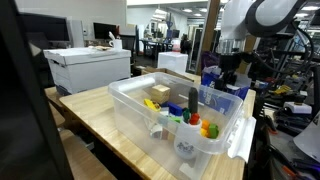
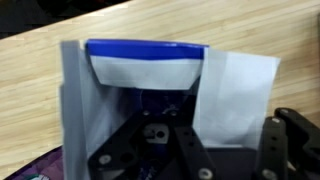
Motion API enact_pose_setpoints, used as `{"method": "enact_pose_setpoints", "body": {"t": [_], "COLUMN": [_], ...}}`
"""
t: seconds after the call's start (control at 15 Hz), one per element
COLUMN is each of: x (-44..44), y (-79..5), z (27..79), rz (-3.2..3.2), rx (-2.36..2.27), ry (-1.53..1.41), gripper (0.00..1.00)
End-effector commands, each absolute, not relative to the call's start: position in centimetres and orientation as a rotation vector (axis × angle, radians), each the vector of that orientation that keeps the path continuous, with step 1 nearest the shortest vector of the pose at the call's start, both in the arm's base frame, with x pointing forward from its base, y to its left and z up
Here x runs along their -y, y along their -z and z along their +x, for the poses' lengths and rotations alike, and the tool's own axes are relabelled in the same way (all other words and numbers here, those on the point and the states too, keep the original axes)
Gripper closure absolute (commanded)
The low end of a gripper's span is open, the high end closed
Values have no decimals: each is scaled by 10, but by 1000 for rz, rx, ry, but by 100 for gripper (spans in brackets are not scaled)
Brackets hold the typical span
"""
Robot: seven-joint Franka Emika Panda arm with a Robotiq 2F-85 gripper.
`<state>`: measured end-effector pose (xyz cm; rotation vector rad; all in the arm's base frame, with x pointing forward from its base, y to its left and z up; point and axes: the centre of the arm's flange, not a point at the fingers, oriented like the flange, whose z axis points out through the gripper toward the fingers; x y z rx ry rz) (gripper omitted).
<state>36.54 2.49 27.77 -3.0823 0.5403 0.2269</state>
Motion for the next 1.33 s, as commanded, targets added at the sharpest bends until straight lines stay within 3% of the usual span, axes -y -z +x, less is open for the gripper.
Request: {"method": "enact_pose_setpoints", "body": {"t": [0.0, 1.27], "x": [-25, -60], "y": [-270, -314], "z": [363, 361], "rz": [-3059, -3214], "rx": [-500, -265], "ry": [-221, -235], "gripper": [100, 98]}}
